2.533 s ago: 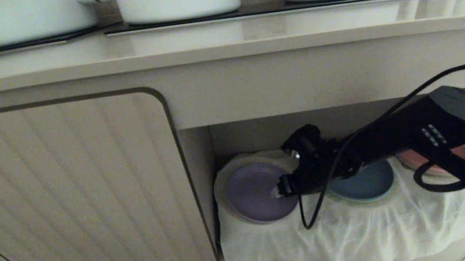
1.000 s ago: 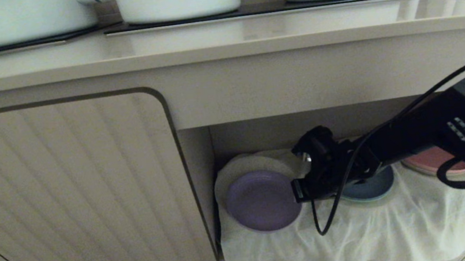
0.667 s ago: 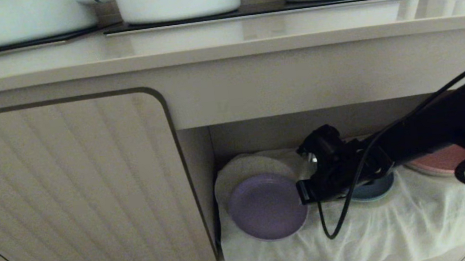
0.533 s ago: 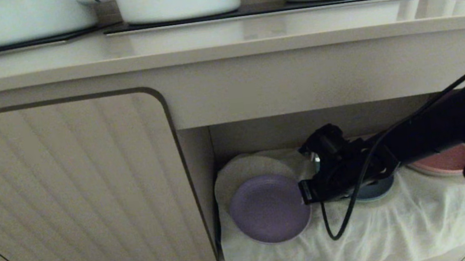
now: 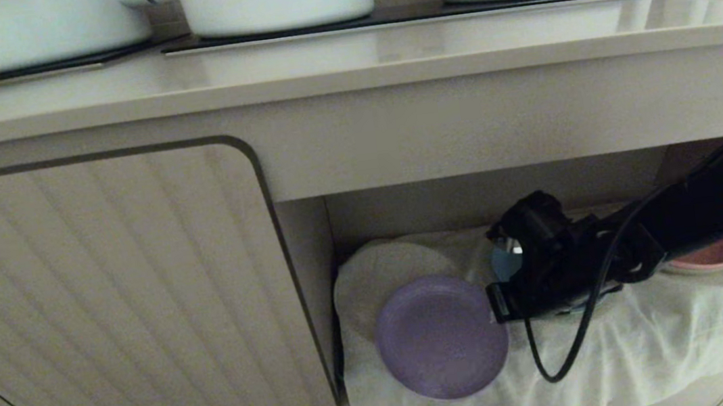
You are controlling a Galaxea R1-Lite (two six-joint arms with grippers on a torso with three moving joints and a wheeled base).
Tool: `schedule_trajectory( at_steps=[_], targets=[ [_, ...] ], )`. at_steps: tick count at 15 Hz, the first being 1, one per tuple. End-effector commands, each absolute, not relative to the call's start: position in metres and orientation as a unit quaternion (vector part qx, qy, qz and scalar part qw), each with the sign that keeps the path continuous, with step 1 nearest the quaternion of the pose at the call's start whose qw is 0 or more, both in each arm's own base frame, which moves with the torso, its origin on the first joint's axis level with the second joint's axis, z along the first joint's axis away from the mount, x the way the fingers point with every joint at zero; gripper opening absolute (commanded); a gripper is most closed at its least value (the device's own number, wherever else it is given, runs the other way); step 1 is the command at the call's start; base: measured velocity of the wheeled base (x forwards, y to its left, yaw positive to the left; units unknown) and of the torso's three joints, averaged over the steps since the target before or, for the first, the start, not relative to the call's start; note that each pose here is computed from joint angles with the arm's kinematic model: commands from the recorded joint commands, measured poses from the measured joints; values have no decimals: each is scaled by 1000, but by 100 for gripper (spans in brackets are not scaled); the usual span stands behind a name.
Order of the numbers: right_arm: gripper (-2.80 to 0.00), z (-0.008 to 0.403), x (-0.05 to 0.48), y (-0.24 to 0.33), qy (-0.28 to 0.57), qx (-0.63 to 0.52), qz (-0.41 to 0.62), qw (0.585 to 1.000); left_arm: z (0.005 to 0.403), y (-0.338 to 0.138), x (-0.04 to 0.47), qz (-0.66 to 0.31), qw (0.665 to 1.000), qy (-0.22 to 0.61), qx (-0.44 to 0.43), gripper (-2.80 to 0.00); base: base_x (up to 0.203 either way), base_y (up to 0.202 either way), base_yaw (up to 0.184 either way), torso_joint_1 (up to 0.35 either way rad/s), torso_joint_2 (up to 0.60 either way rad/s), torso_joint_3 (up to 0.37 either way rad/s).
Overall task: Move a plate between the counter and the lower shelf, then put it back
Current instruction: Pick up the plate in the cupboard
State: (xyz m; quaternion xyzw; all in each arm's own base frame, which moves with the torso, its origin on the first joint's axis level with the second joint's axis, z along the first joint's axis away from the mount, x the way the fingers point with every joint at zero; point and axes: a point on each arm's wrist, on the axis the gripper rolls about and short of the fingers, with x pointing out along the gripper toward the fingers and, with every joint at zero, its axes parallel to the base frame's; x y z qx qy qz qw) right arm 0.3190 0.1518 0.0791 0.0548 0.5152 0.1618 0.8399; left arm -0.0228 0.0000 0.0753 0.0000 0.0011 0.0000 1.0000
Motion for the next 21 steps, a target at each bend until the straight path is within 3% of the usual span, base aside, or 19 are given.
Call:
schedule_trajectory(
  at_steps=[1, 21],
  targets=[
    [-280, 86, 313, 147, 511, 59, 161, 842, 75, 0, -23, 0, 1000, 1, 0, -280, 0, 0, 0, 0, 0, 0],
    [-280, 97, 249, 93, 523, 116, 139, 833, 75, 0, -23, 0, 1000, 1, 0, -280, 0, 0, 0, 0, 0, 0]
  ],
)
